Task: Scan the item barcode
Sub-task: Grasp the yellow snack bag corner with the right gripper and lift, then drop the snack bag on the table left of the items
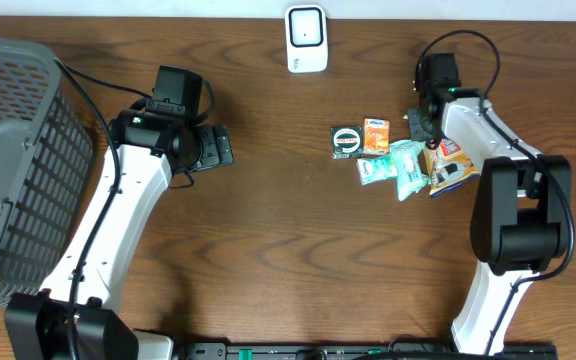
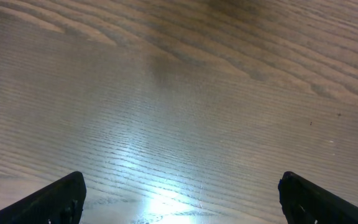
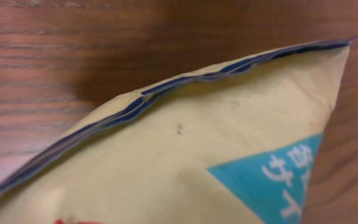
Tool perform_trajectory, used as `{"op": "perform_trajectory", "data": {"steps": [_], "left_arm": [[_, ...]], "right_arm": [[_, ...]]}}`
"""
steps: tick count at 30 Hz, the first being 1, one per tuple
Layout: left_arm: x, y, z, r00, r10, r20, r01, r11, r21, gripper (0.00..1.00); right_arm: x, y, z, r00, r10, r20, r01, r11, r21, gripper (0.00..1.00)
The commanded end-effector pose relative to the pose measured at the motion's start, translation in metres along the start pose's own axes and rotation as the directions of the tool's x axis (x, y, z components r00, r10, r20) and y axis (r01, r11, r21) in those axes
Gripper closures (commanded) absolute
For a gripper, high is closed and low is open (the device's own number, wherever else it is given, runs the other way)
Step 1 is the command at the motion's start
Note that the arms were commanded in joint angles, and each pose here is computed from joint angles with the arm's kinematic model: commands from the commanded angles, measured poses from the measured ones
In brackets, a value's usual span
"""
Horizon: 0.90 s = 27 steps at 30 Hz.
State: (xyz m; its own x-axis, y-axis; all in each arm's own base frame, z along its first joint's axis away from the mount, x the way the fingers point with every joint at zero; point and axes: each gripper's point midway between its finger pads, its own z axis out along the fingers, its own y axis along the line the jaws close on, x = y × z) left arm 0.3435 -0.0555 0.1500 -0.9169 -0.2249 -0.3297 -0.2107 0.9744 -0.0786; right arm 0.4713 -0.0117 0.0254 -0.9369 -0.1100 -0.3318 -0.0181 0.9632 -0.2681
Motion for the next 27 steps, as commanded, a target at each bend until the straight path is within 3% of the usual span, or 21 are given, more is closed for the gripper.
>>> {"op": "perform_trajectory", "data": {"steps": [1,7,11,18,27], "left_arm": [[-0.002,0.004,-0.001,1.000,0.002,0.003,-0.002,1.000,-0.014,0.02],[-0.002,0.004,-0.001,1.000,0.002,0.003,-0.002,1.000,-0.014,0.03],[-0.002,0.004,-0.001,1.000,0.002,0.003,-0.002,1.000,-0.014,0.02],[-0.002,0.004,-0.001,1.000,0.002,0.003,-0.002,1.000,-0.014,0.02],[-0.002,0.004,-0.001,1.000,0.002,0.003,-0.002,1.000,-0.014,0.02]], "right_arm": [[-0.041,0.007,-0.051,0.990,0.087,0.111,-0.068,0.984,-0.162,0.87],[-0.057,0.041,-0.092,0.983,0.144,0.110,-0.063,0.839,-0.540,0.85],[-0.060,0.058,-0.128,0.973,0.225,0.054,-0.090,0.584,-0.807,0.94],[-0.061,0.062,-0.183,0.964,0.265,-0.018,-0.080,0.223,-0.972,0.94],[-0.027,0.131,-0.192,0.992,0.118,-0.043,-0.056,0.110,-0.992,0.96]]}}
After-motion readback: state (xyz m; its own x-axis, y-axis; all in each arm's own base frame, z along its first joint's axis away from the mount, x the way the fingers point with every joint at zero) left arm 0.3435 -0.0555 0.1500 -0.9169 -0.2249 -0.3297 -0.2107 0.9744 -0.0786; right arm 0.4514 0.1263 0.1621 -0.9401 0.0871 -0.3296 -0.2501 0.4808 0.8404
